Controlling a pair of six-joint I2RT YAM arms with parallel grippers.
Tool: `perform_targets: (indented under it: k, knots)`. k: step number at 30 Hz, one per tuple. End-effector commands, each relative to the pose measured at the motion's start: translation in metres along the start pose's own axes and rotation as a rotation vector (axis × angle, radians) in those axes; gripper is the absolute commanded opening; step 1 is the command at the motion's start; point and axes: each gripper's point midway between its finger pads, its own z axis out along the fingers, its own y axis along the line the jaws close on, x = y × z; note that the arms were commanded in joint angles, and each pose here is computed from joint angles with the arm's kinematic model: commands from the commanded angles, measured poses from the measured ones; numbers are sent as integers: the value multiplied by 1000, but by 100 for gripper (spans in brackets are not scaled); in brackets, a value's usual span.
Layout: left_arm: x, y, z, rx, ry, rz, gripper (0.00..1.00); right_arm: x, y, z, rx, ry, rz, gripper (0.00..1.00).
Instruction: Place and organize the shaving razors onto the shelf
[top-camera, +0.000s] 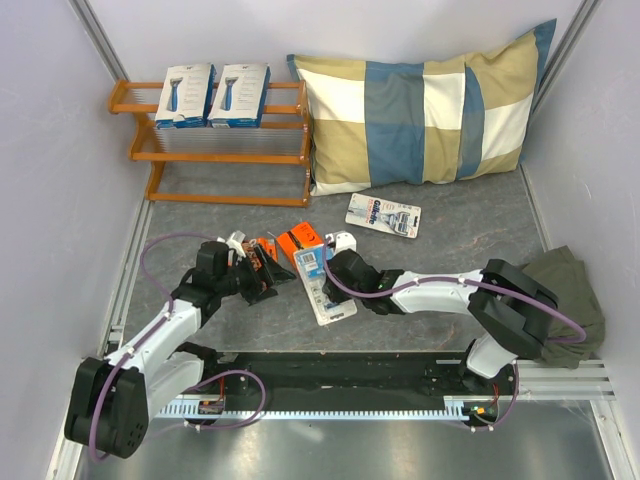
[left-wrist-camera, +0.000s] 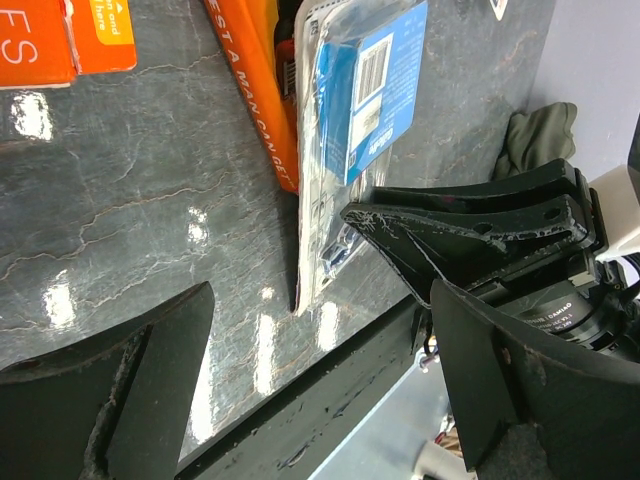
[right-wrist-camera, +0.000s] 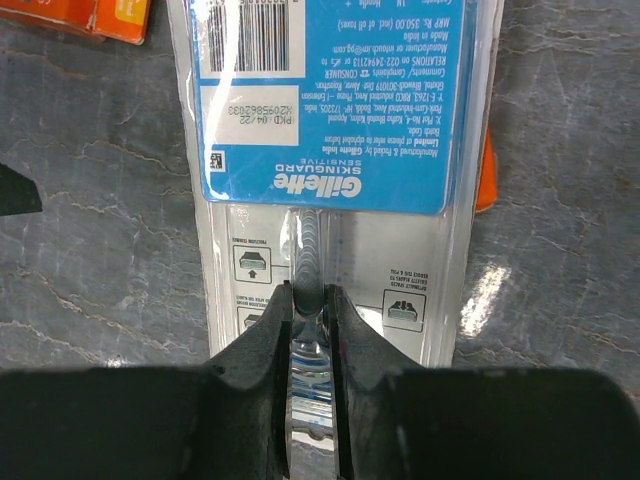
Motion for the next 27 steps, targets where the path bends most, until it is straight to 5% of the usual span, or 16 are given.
perform_targets:
  k: [1, 16, 27]
  knots:
    - [-6, -12, -3, 53, -31, 83, 96, 6, -34, -7, 155, 12, -16, 0]
    - [-16, -47, -11, 114, -70, 165, 95, -69, -26, -82, 63, -340, 297, 0]
    - [14, -116, 0, 266, -117, 386, 86, -81, -46, -122, 28, -500, 561, 0]
